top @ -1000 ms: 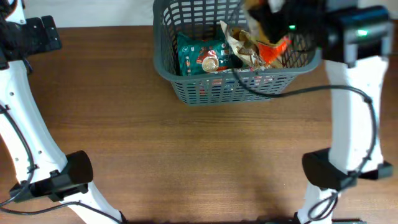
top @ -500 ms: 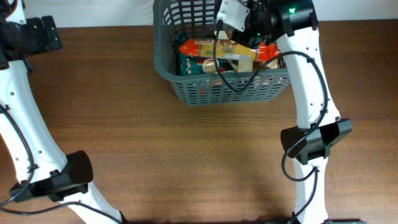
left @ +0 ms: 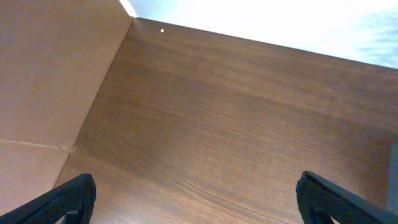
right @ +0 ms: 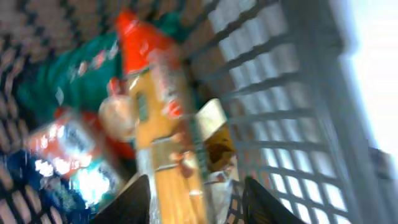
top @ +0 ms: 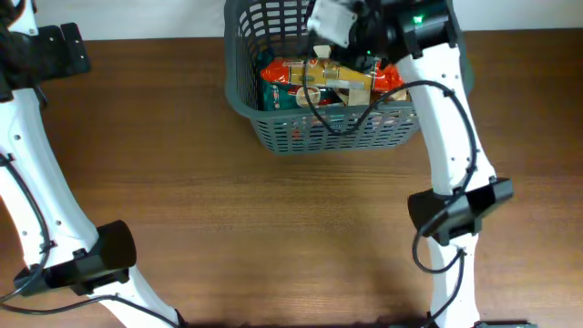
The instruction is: Pack container
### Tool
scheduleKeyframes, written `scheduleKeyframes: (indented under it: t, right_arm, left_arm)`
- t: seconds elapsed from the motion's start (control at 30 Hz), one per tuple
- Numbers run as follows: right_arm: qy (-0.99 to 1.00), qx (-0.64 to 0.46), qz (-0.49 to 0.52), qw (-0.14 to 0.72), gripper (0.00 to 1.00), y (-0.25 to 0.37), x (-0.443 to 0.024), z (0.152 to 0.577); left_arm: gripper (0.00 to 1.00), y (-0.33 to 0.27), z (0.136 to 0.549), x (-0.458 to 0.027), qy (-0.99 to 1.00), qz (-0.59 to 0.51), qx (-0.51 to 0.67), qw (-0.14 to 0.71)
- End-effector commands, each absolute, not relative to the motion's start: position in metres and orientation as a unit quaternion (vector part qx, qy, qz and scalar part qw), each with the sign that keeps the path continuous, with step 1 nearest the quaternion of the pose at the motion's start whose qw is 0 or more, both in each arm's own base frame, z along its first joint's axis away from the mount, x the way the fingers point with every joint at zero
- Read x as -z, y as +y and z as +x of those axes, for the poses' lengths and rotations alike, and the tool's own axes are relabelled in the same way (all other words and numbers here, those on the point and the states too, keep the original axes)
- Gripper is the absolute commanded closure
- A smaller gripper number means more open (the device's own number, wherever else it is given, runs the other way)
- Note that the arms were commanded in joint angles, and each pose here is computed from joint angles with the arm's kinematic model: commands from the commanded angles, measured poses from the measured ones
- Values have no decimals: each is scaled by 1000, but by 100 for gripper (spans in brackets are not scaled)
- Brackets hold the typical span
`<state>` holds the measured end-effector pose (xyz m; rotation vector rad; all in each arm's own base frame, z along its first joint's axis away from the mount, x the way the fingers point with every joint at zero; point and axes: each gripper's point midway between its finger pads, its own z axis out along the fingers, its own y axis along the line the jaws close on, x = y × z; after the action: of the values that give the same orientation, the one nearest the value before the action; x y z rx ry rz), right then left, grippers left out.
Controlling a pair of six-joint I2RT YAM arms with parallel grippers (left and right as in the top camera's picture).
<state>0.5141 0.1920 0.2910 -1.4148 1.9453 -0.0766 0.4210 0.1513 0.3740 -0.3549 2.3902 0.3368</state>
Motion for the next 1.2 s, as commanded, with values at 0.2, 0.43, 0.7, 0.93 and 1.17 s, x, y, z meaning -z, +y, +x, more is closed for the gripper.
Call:
scheduleKeyframes:
  t: [0.2, 0.43, 0.7, 0.93, 1.17]
  right_arm:
    - [761, 20, -330, 557, 45, 121, -493, 432]
    - [784, 103, -183, 584, 46, -15, -529, 403]
    - [832, 55, -11, 552, 36, -98, -479, 387]
    - [862, 4, -17, 507, 1, -88, -441, 384]
    - [864, 2, -17, 503, 1, -88, -439, 384]
  left_arm:
    - [1, 154, 422, -371, 920, -145, -129, 340]
    - [1, 154, 422, -371, 920, -145, -129, 340]
    - [1, 154, 421, -371, 920, -145, -129, 340]
    - [1, 154, 422, -371, 920, -145, -129, 340]
    - [1, 154, 421, -371, 920, -145, -129, 340]
